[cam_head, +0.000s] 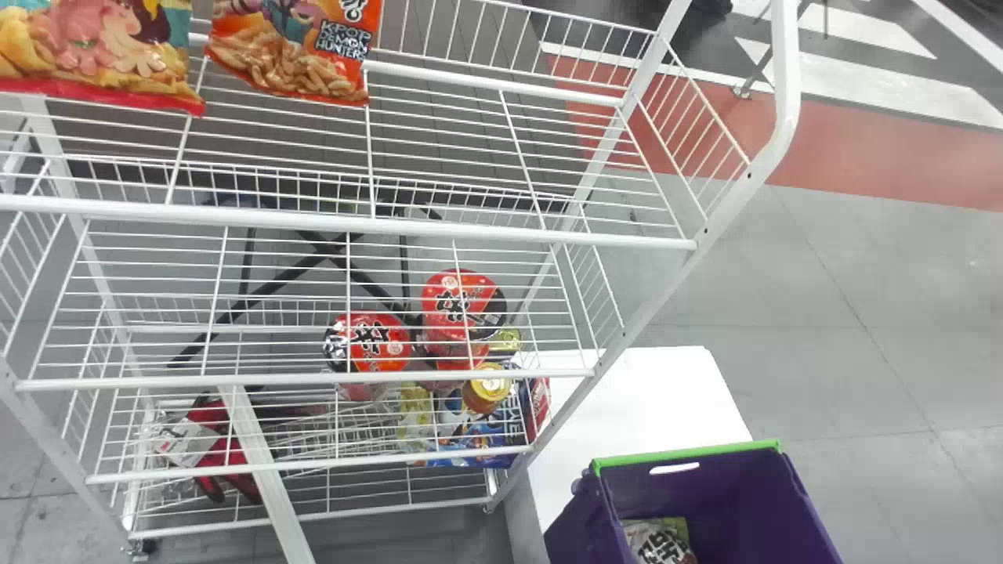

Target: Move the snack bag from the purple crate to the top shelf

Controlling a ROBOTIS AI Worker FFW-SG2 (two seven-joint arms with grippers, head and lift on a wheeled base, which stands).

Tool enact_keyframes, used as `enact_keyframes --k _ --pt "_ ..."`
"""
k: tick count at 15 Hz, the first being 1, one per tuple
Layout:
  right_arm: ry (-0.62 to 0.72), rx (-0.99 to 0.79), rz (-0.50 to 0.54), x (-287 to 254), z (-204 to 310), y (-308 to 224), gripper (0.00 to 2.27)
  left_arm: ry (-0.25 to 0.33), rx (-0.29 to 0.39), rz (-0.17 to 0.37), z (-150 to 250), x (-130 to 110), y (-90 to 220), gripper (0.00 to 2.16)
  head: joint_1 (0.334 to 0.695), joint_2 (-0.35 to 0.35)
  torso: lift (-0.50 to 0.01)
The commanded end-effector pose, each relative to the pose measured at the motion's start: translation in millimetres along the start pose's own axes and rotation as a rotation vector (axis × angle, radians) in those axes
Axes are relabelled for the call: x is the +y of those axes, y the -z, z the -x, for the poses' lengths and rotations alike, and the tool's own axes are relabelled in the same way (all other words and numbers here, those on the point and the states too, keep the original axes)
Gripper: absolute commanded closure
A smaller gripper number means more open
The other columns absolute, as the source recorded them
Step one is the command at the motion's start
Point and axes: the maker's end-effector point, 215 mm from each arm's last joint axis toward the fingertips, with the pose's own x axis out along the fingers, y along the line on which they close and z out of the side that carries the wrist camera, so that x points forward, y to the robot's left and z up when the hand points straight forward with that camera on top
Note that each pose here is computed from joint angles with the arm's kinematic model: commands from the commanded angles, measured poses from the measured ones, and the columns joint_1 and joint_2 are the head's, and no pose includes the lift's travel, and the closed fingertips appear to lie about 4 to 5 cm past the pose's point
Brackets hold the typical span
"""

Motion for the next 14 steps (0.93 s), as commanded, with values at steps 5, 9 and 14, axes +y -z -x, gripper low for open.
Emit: enact_keyframes --k 5,9,14 --pt "-0.007 -0.016 -0.008 -0.6 3.0 -3.3 2.1 0.0 -0.001 0.0 0.7 0.1 -0.1 0.1 0.695 -0.35 -0.167" --pt "-0.009 -0.019 -0.009 -1.4 4.0 -3.2 2.1 -0.001 0.002 -0.001 2.5 0.7 0.8 0.1 0.695 -0.35 -0.152" --pt "-0.01 -0.018 -0.009 -1.4 4.4 -2.8 2.1 -0.002 -0.014 -0.001 5.0 0.6 -3.1 0.1 0.695 -0.35 -0.132"
